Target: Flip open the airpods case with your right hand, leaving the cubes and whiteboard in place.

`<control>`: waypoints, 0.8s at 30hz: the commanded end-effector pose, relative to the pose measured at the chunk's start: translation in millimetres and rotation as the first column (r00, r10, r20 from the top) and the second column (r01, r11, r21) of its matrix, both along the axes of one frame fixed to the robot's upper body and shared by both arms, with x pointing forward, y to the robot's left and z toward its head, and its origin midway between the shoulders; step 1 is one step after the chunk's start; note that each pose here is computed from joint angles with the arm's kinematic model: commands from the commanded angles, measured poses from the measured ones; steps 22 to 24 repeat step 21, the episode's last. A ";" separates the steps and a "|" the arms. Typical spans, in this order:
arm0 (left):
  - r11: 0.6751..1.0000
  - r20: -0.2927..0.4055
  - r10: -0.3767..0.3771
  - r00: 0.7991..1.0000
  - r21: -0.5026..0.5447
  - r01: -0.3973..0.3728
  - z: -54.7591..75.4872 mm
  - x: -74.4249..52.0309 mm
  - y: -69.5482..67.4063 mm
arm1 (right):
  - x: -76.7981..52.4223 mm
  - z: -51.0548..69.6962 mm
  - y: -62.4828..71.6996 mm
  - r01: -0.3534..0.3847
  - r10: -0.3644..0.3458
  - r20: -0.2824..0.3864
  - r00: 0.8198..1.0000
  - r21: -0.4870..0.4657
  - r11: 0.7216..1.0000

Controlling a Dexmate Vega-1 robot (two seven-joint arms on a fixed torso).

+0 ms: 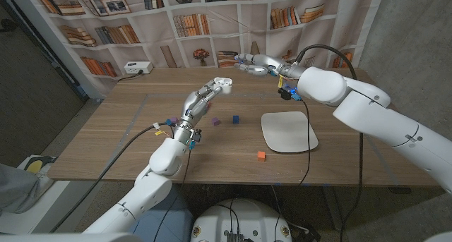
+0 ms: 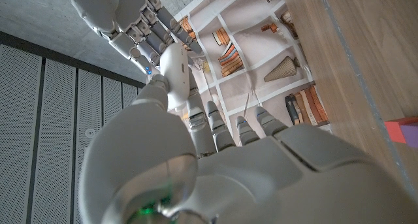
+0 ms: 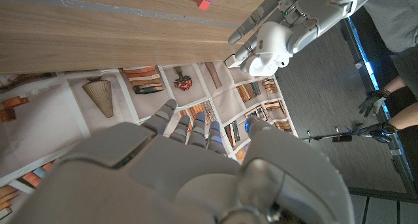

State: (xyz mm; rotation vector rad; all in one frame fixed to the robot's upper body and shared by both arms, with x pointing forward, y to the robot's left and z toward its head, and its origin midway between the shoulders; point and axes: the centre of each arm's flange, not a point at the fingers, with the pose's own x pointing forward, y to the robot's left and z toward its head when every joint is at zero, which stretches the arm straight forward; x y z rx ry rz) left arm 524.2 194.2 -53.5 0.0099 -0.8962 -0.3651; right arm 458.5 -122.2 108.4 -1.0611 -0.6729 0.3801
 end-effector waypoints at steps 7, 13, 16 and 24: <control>1.000 -0.004 0.005 1.000 -0.012 -0.005 -3.1 3.1 14.8 | 19.1 -0.9 -9.2 -0.036 0.038 -0.026 0.999 0.062 0.997; 1.000 0.001 -0.004 1.000 -0.017 0.004 -0.3 5.5 14.8 | 23.8 1.2 -15.0 -0.022 0.024 -0.029 0.999 0.069 0.997; 1.000 -0.003 0.000 1.000 -0.018 0.000 -0.1 6.7 15.0 | 25.7 1.7 -16.5 -0.011 0.013 -0.033 0.999 0.072 0.997; 1.000 -0.008 -0.012 1.000 -0.014 0.012 0.7 10.5 14.4 | 29.4 0.5 -16.8 -0.003 0.007 -0.042 0.999 0.079 0.997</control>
